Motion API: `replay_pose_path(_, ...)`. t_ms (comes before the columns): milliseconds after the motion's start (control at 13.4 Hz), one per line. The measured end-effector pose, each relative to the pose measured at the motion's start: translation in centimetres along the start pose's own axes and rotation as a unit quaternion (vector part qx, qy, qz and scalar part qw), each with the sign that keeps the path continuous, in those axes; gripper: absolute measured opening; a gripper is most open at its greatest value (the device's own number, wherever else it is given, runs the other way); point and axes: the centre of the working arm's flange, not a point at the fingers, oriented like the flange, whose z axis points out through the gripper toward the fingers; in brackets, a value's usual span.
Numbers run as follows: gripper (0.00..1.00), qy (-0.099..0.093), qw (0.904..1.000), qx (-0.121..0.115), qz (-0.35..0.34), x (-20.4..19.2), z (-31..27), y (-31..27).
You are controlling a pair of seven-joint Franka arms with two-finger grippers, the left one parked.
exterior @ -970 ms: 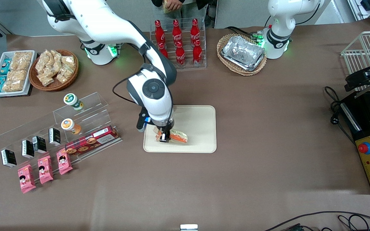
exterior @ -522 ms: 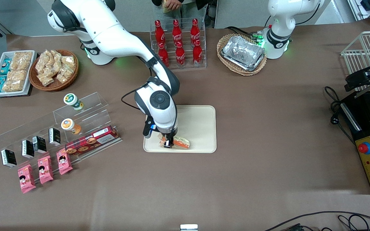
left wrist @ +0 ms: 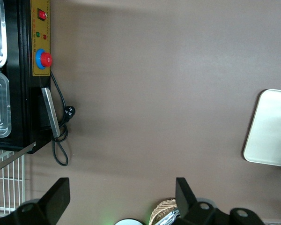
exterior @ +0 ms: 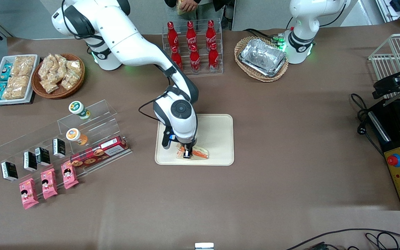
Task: Place sandwich on tray
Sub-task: 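Lower the sandwich onto the tray beside the yogurt cups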
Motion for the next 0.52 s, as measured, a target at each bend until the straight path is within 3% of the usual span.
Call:
replay_pose_path(448, 0.43, 0.007, 0.9999, 0.005, -0.011, -0.01, 0.86, 0.27)
replay_pose_path(522, 0.48, 0.007, 0.9999, 0.007, -0.012, -0.01, 0.93, 0.27)
